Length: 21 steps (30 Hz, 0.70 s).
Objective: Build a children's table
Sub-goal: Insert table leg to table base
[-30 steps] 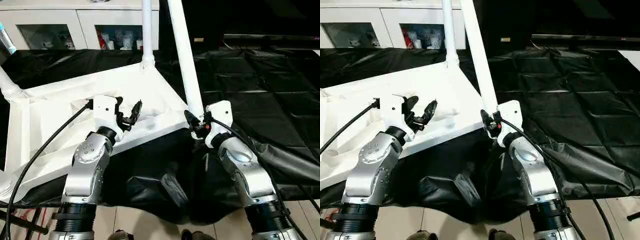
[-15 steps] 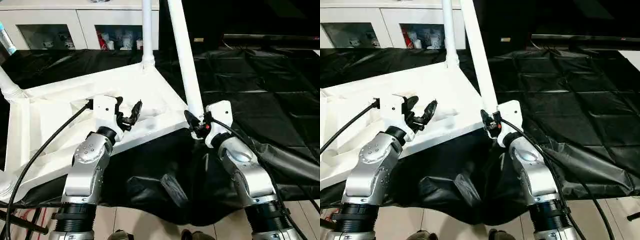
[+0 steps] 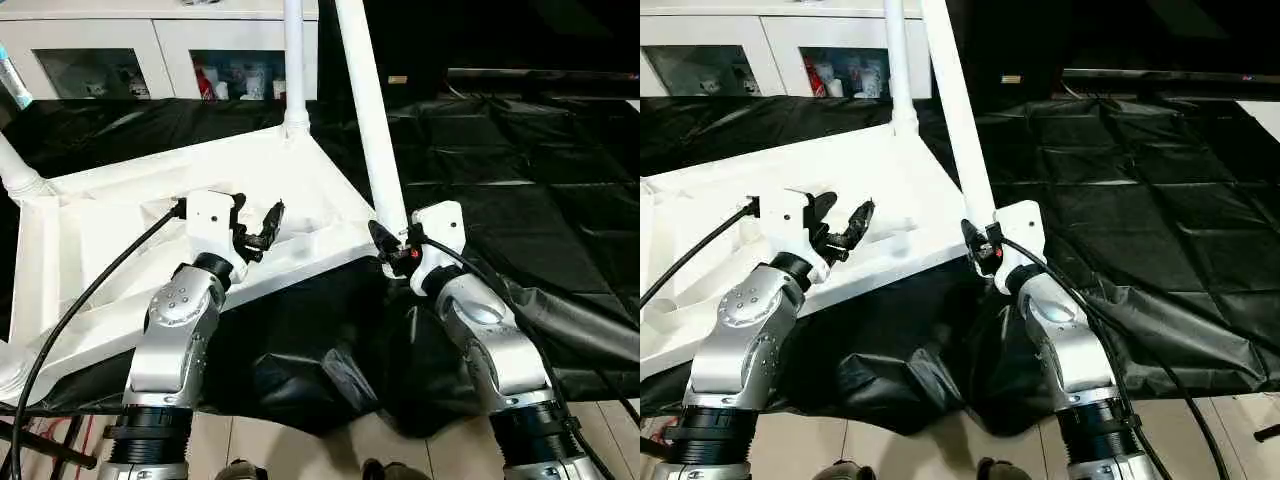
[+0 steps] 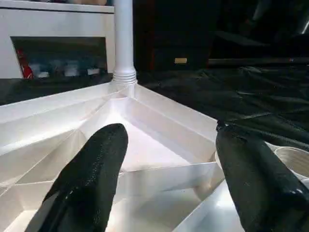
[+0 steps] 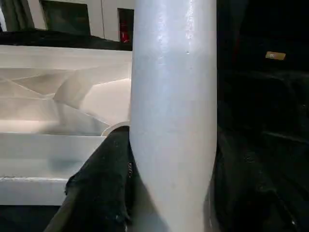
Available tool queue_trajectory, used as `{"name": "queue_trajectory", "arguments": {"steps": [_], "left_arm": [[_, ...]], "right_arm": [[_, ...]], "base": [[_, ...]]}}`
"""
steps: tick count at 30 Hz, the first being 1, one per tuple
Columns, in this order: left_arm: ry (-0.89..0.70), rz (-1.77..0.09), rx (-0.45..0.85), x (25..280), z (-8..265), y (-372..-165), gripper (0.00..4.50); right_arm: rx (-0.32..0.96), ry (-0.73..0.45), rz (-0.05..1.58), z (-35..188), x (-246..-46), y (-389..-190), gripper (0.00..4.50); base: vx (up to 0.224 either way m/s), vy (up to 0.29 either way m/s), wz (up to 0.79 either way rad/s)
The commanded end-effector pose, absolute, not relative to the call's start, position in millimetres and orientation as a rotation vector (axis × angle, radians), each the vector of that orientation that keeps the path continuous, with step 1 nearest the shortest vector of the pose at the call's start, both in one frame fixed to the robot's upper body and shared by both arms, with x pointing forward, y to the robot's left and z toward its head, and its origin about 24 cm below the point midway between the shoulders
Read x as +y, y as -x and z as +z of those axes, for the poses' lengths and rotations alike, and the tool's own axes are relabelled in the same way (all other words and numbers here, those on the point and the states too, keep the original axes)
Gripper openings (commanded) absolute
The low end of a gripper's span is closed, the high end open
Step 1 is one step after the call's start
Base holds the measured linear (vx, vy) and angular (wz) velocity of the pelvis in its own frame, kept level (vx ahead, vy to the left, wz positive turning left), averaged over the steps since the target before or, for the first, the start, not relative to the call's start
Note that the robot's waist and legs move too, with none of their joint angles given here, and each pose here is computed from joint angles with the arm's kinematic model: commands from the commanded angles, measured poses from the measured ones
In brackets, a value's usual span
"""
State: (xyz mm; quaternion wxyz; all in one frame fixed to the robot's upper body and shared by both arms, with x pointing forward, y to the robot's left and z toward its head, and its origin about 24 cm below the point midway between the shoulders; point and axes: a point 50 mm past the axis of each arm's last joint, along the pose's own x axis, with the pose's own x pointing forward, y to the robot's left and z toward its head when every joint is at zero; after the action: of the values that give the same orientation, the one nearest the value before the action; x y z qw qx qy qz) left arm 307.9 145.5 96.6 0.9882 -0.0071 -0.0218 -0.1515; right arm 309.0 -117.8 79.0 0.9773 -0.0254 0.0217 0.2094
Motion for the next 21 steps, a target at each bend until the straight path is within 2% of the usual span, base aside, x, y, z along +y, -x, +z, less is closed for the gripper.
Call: {"name": "queue_trajectory", "arguments": {"steps": [1, 21], "left_arm": [[0.005, -0.309, -0.055, 143.3, 100.7, -308.2, 3.36], [0.005, -0.309, -0.055, 143.3, 100.7, -308.2, 3.36]], "right_arm": [[0.026, 0.050, 0.421, 82.4, -118.7, -309.3, 1.87], [0.026, 0.050, 0.421, 82.4, -118.7, -309.3, 1.87]], "base": [[0.000, 0.000, 0.00], [0.000, 0.000, 0.00]]}}
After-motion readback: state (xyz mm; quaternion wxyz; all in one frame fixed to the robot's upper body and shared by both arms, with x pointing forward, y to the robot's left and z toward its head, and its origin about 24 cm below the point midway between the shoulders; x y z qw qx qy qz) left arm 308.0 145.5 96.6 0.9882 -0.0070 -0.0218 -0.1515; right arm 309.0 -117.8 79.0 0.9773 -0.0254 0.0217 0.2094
